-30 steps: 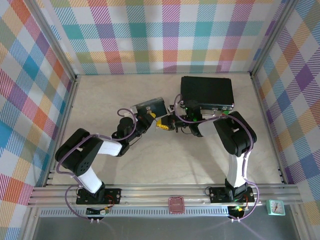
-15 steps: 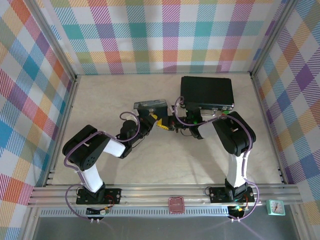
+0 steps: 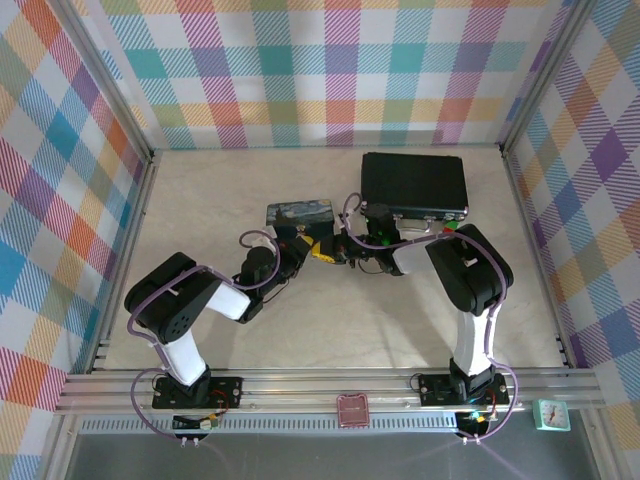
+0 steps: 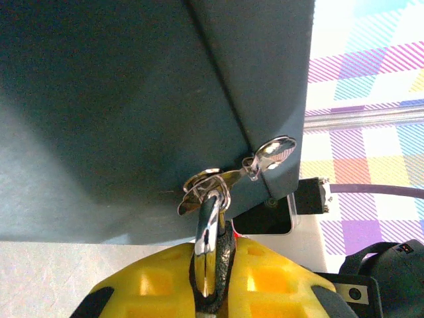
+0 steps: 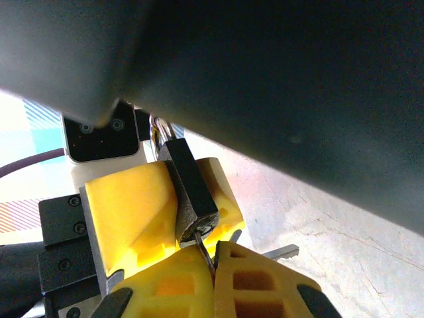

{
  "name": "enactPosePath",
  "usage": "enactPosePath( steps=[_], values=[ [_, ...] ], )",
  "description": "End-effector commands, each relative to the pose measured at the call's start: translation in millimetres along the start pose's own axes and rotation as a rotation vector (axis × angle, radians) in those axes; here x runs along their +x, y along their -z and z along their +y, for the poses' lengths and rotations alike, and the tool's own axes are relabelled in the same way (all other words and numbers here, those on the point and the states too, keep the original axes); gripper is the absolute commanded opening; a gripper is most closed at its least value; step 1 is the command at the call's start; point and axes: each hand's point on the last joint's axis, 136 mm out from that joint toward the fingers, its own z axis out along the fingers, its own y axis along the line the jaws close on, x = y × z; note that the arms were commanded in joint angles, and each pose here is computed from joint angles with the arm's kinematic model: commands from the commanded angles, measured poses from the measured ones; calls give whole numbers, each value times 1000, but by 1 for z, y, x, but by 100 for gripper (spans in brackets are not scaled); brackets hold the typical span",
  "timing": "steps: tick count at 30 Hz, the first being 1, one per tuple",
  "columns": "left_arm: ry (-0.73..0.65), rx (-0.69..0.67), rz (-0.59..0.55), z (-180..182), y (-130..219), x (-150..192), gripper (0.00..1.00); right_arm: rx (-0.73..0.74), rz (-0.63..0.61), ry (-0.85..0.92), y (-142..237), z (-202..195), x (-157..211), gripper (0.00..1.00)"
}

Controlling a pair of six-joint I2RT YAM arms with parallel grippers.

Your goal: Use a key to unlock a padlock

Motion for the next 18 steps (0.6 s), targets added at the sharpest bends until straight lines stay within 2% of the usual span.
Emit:
enactPosePath(
  steps=[1, 4, 8, 12, 18],
  values=[
    [-26, 89, 188, -22, 1, 52, 0, 42, -290, 123, 23, 15, -61, 9],
    [-19, 56, 94, -14, -4, 36, 0, 77, -292, 121, 33, 6, -46, 22],
    [-26, 3, -29, -2, -9, 15, 0, 146, -292, 127, 46, -6, -26, 32],
    [-19, 8, -85, -5, -16, 5, 0, 203, -294, 109, 58, -20, -9, 38],
    [-23, 12, -97, -13, -21, 3, 0, 201, -308, 170, 63, -14, -2, 38]
  ],
)
